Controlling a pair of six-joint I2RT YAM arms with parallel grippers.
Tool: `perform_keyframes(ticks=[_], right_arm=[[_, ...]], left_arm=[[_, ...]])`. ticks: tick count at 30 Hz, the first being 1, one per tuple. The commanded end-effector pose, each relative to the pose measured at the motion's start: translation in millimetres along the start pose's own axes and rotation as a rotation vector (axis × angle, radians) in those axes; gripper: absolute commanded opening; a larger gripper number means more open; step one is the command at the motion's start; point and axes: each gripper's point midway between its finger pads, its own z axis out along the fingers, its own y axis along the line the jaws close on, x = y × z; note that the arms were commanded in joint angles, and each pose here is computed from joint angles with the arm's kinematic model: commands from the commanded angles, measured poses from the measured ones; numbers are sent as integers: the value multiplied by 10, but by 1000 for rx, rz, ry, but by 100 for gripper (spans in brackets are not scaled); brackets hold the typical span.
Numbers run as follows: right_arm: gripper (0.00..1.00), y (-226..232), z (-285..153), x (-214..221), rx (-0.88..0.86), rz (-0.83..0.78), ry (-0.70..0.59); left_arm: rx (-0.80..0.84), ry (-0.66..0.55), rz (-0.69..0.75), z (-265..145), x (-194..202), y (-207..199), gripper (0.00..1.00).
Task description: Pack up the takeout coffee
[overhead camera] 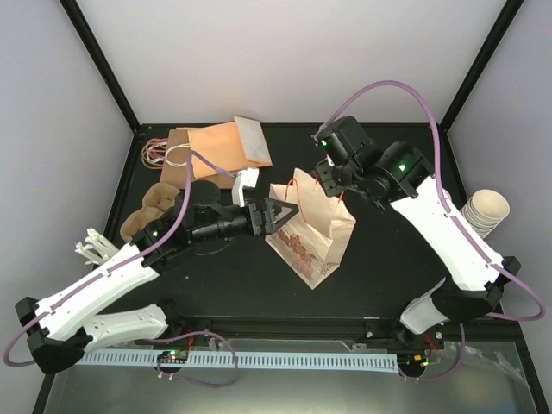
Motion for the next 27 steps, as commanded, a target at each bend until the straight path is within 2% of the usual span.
perform_keyframes(ticks=[1,10,19,21,24,27], right_arm=[[37,-213,-59,-39,106,23,-36],[36,-173,-48,-15,76,30,-51],[23,-109,21,-28,54,35,-50],[15,-100,19,-40,50,36,-52],[4,-99,-10,-67,43,44,-67],[1,-101,-47,-82,34,56,-84]], left_arm=[[67,-54,1,22,-205,-283,86],[67,-50,-4,152,-249,-294,76],[77,-82,5,241,-339,-323,58],[73,-84,12,266,-366,-333,52],[54,-111,34,279,-435,-324,37],[-9,-140,53,249,-524,-235,21]])
